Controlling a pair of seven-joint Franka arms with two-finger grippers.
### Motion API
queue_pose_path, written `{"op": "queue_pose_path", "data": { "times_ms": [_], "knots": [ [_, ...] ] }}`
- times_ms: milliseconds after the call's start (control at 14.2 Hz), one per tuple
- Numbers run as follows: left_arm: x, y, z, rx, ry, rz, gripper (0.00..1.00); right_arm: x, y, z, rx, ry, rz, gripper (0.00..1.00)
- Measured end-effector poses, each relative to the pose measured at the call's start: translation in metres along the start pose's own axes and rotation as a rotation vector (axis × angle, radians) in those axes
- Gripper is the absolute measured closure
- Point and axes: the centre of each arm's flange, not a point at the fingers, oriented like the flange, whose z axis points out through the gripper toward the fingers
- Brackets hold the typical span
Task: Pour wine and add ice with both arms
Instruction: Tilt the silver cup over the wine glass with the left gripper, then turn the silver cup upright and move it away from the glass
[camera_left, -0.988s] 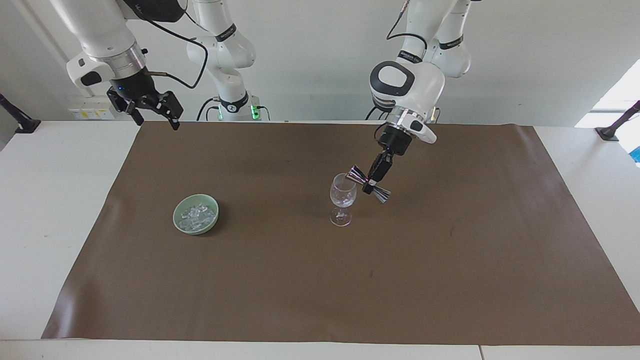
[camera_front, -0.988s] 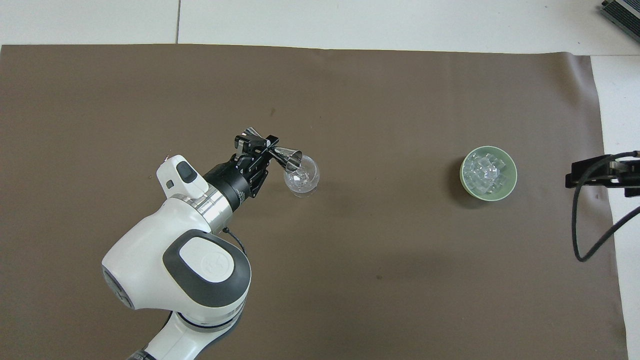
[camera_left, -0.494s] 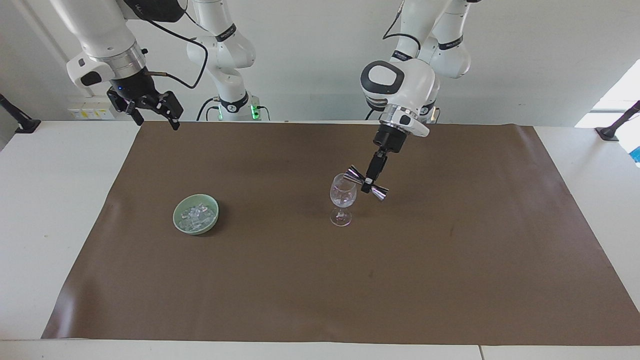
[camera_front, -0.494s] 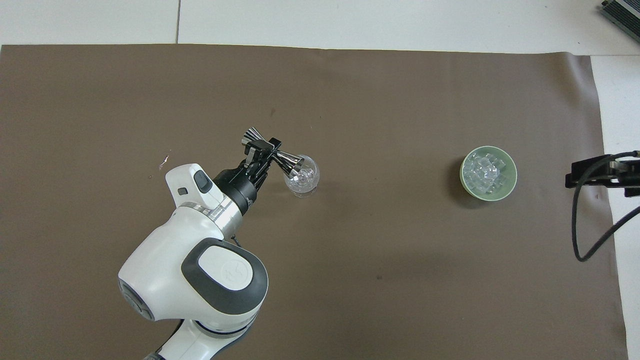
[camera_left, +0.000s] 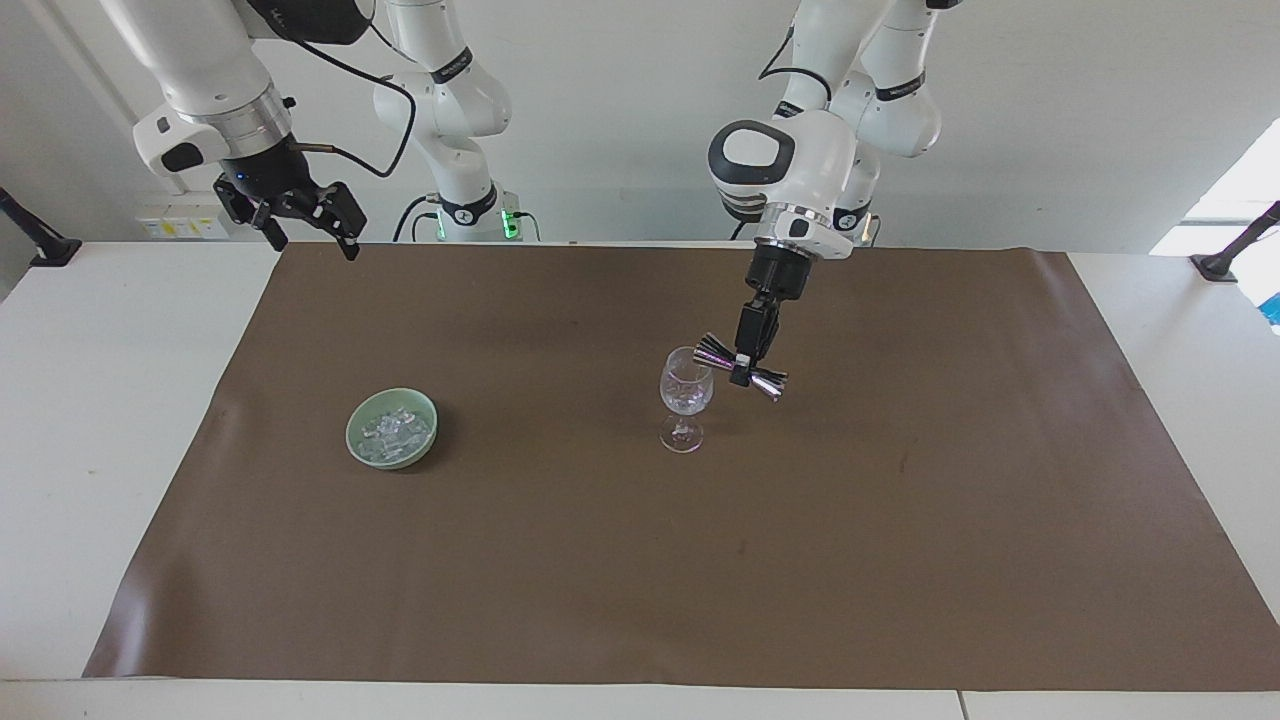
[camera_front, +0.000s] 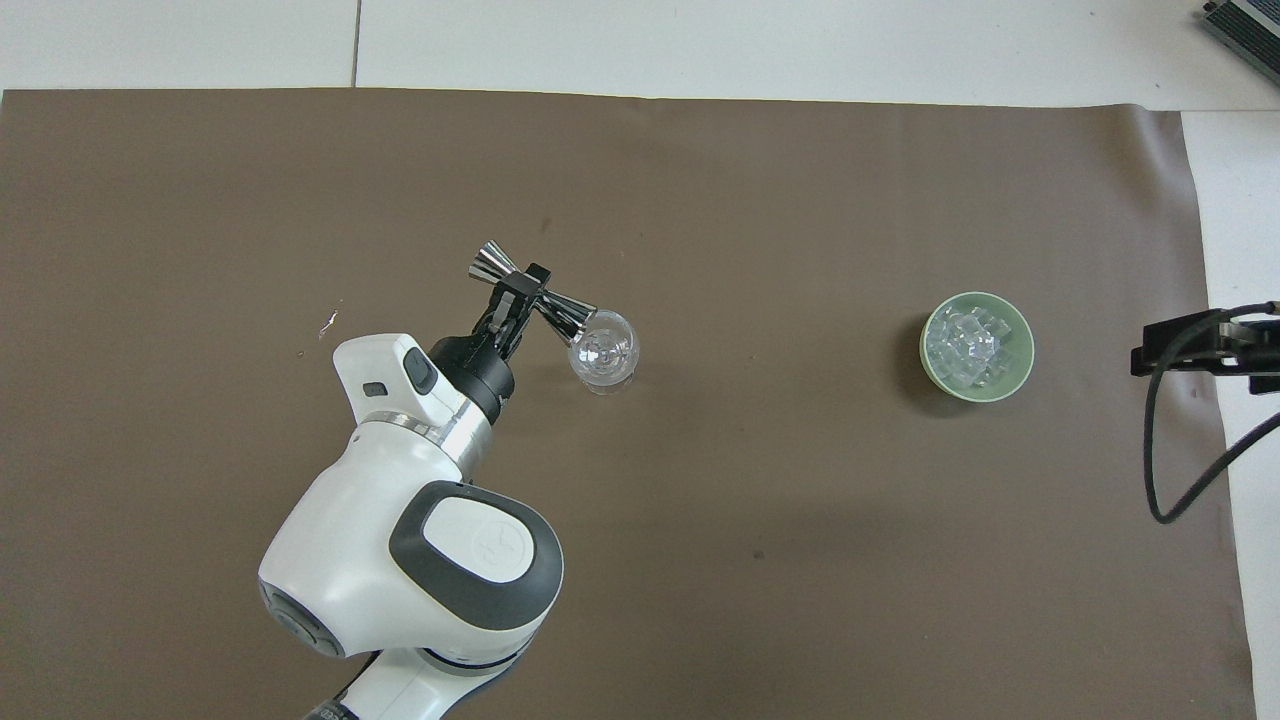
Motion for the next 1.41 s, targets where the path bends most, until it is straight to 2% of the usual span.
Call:
{"op": "queue_pose_path", "data": {
  "times_ms": [141,353,918,1412],
  "knots": [
    [-0.008,0.004,-0.002,-0.007,0.026,0.029,0.79,0.000,0.000,0.000,0.000,0.000,0.000,0.00],
    [-0.022,0.007,-0.003,-0.013,0.026,0.082,0.79,0.000,0.000,0.000,0.000,0.000,0.000,0.00],
    [-0.021,0.016,-0.004,-0.028,0.034,0.300,0.79,0.000,0.000,0.000,0.000,0.000,0.000,0.00],
    [-0.021,0.019,-0.001,-0.032,0.038,0.319,0.79,0.000,0.000,0.000,0.000,0.000,0.000,0.00]
  ]
}}
